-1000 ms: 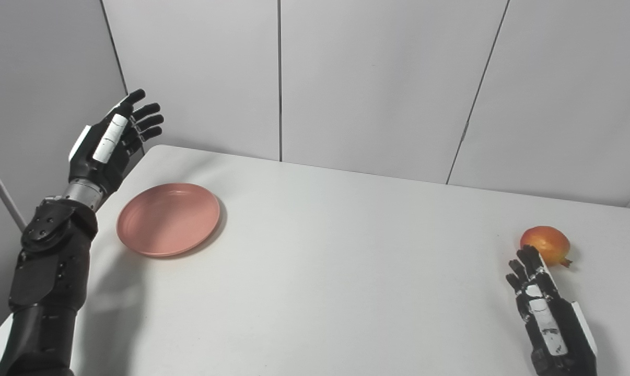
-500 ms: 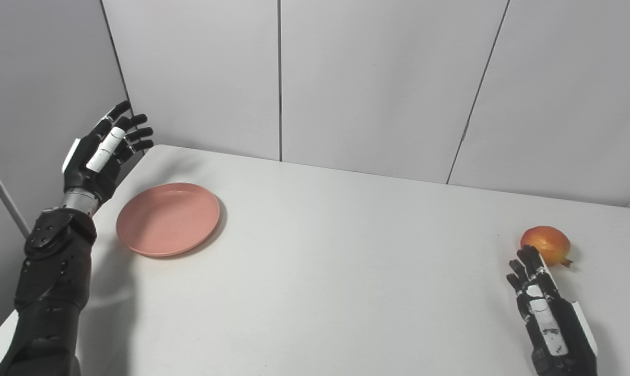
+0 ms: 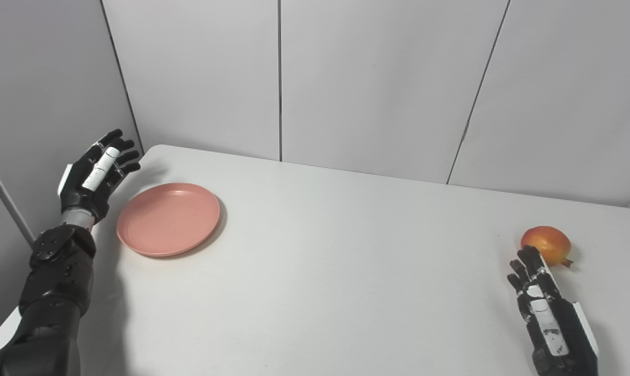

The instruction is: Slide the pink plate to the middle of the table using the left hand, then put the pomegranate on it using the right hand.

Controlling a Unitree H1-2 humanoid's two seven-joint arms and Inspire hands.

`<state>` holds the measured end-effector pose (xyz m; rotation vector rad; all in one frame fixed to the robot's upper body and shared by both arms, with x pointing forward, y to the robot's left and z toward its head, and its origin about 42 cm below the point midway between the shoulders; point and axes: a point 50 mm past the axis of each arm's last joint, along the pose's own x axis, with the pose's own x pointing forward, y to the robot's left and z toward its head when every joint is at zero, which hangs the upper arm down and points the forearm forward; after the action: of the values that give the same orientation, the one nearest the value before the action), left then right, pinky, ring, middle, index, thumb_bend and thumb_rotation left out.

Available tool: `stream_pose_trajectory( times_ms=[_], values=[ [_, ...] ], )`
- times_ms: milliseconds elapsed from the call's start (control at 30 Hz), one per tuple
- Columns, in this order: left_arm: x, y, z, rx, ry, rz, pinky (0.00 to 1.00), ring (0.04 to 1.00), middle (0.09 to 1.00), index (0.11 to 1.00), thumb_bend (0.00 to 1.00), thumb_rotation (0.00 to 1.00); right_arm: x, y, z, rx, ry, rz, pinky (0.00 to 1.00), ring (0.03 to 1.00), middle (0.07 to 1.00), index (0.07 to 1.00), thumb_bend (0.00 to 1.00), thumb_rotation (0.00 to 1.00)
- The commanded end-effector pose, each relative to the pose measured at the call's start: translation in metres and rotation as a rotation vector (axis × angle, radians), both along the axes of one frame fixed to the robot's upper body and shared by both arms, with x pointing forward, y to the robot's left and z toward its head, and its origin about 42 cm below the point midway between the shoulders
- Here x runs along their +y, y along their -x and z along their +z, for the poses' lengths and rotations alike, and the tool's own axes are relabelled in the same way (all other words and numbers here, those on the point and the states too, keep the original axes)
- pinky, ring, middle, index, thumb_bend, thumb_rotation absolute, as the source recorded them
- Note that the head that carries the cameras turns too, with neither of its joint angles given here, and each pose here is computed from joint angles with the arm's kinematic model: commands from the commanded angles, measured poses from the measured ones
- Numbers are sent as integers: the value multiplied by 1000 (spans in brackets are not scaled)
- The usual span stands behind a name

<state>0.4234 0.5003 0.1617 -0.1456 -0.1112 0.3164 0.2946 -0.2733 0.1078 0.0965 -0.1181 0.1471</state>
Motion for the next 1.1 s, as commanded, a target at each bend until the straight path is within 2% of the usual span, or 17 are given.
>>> stream_pose_trajectory(
  times_ms=[0, 200, 333, 500, 533, 767, 933, 1067],
  values=[
    [14, -16, 45, -121, -50, -3, 619, 669, 682, 732, 991, 449, 3, 18, -25, 70, -43, -10, 1000, 990, 989, 965, 809, 739],
    [18, -15, 32, -83, -26, -3, 597, 652, 671, 740, 991, 507, 4, 20, -25, 67, -50, -11, 1000, 989, 987, 960, 810, 730],
    [19, -13, 22, -62, -7, -4, 627, 662, 682, 737, 991, 519, 5, 19, -24, 67, -55, -13, 1000, 983, 982, 953, 812, 724],
    [20, -7, 11, -21, -31, -17, 658, 702, 732, 785, 963, 572, 6, 19, -24, 68, -58, -13, 1000, 979, 980, 951, 812, 728],
    [21, -5, 8, -13, -33, -21, 682, 719, 738, 794, 987, 579, 6, 19, -24, 68, -58, -13, 1000, 979, 979, 951, 820, 728],
    [17, 4, -10, 16, -19, -52, 589, 680, 722, 799, 1000, 594, 6, 19, -24, 65, -53, -13, 999, 976, 976, 948, 833, 733],
    [9, 7, -19, 18, -27, -97, 610, 687, 718, 803, 981, 611, 7, 19, -23, 63, -57, -11, 997, 977, 975, 947, 835, 732],
    [2, 10, -27, 18, -34, -134, 618, 697, 753, 839, 955, 641, 8, 19, -23, 67, -59, -13, 989, 973, 972, 943, 842, 722]
  ],
)
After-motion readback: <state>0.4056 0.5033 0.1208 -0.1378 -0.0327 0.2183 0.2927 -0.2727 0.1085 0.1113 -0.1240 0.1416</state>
